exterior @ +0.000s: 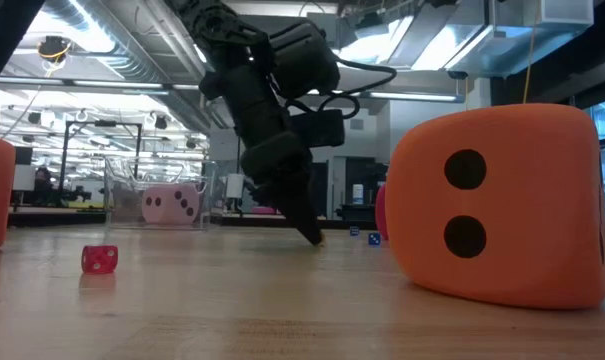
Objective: Pick & Place Dice
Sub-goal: Put the small yellow dice into the transparent bin
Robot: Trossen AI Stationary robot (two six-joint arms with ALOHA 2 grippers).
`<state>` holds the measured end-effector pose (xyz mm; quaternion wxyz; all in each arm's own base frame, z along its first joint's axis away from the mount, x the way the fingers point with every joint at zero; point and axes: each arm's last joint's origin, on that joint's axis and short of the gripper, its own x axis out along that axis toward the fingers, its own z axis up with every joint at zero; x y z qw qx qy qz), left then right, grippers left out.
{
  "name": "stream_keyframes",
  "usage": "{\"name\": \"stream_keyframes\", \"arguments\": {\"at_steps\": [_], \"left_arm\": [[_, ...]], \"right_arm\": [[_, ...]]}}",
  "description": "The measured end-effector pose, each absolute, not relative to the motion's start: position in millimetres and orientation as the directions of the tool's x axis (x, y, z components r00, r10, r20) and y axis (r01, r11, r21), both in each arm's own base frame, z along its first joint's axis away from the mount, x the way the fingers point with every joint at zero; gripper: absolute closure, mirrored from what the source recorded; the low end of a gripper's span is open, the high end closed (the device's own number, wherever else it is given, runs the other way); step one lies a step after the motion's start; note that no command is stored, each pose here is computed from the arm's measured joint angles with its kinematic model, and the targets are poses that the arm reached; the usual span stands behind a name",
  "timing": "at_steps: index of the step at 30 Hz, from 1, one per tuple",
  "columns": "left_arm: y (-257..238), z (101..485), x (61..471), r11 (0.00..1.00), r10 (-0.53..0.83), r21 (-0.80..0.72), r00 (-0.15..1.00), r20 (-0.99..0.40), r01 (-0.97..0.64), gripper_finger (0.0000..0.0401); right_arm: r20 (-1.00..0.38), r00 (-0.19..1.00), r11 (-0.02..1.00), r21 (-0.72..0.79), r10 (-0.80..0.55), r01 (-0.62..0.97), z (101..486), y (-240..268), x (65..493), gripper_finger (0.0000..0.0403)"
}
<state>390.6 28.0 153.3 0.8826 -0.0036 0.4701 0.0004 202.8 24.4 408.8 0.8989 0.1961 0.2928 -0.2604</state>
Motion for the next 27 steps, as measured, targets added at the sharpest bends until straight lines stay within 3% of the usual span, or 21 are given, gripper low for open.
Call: {"name": "stream_keyframes", "arguments": {"at_steps": [13,27], "left_arm": [[28,161,388,0.993,-0.001,-0.067,0.569,-0.822,-0.095,0.0398],[37,218,370,0.989,0.047,-0.061,0.667,-0.743,-0.138,0.0399]], "right_arm": [[-0.634,0.696,0.810,0.181,-0.337,0.558,409,25,203,0.0202],[-0.634,0.695,0.806,0.186,-0.338,0.562,409,25,203,0.0202]]}}
